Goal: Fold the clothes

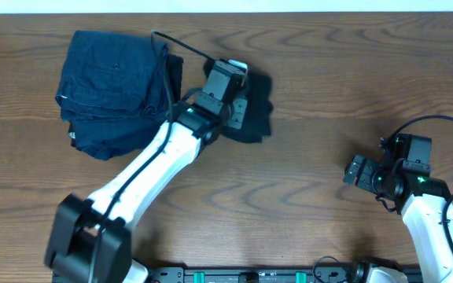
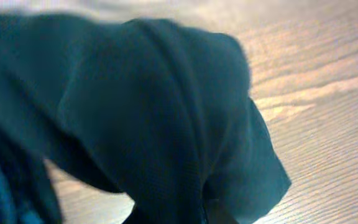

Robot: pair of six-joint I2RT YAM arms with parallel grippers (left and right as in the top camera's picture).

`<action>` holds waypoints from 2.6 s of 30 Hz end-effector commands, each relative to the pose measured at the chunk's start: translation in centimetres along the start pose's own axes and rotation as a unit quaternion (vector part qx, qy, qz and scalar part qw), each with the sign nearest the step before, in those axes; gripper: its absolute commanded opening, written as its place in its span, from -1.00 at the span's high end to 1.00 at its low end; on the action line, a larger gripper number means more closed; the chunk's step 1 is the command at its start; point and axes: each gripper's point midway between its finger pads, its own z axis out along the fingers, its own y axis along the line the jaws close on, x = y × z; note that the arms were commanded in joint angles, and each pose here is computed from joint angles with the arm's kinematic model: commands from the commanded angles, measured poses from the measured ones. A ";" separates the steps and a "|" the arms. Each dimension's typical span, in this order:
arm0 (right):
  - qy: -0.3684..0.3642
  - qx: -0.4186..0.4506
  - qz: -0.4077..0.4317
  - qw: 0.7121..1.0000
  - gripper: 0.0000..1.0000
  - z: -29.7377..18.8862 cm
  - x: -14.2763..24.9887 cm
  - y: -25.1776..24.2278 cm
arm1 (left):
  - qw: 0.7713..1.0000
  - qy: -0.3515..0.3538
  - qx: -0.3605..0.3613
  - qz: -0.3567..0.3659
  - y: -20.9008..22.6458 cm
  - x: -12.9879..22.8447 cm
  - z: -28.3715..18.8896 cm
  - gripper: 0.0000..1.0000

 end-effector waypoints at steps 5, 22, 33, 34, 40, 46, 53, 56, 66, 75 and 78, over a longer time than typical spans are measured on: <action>0.003 0.003 0.005 1.000 -0.98 0.1 0.2 -0.3 | 0.990 -0.069 -0.100 0.068 3.7 -3.4 -4.7 0.88; 0.003 0.003 0.005 1.000 -0.99 0.1 0.2 -0.3 | 0.954 -0.134 -0.267 0.018 18.2 -7.2 -10.0 0.88; 0.003 0.003 0.005 1.000 -0.98 0.1 0.2 -0.3 | 0.937 -0.148 -0.315 -0.018 23.8 -8.0 -12.4 0.88; 0.003 0.003 0.005 1.000 -0.99 0.1 0.2 -0.3 | 0.937 -0.145 -0.318 -0.021 24.2 -7.8 -12.3 0.88; 0.003 0.003 0.005 1.000 -0.99 0.1 0.2 -0.3 | 0.931 -0.114 -0.343 -0.043 27.7 -6.0 -11.3 0.88; 0.003 0.003 0.005 1.000 -0.98 0.1 0.2 -0.3 | 0.927 -0.065 -0.364 -0.067 31.6 -2.9 -9.1 0.88; 0.003 0.003 0.005 1.000 -0.98 0.1 0.2 -0.3 | 0.920 0.003 -0.379 -0.094 35.7 1.7 -5.8 0.56; 0.003 0.003 0.005 1.000 -0.99 0.1 0.2 -0.3 | 0.910 -0.004 -0.394 -0.130 37.6 2.5 -6.5 0.45; 0.003 0.003 0.005 1.000 -0.99 0.1 0.2 -0.3 | 0.873 -0.165 -0.389 -0.244 37.6 -2.2 -15.2 -0.81; 0.003 0.003 0.005 1.000 -0.98 0.1 0.2 -0.3 | 0.937 -0.194 -0.176 -0.232 30.3 -5.1 -14.2 0.88; 0.003 0.003 0.005 1.000 -0.98 0.1 0.2 -0.3 | 0.942 -0.176 -0.123 -0.259 29.3 -4.6 -11.9 0.88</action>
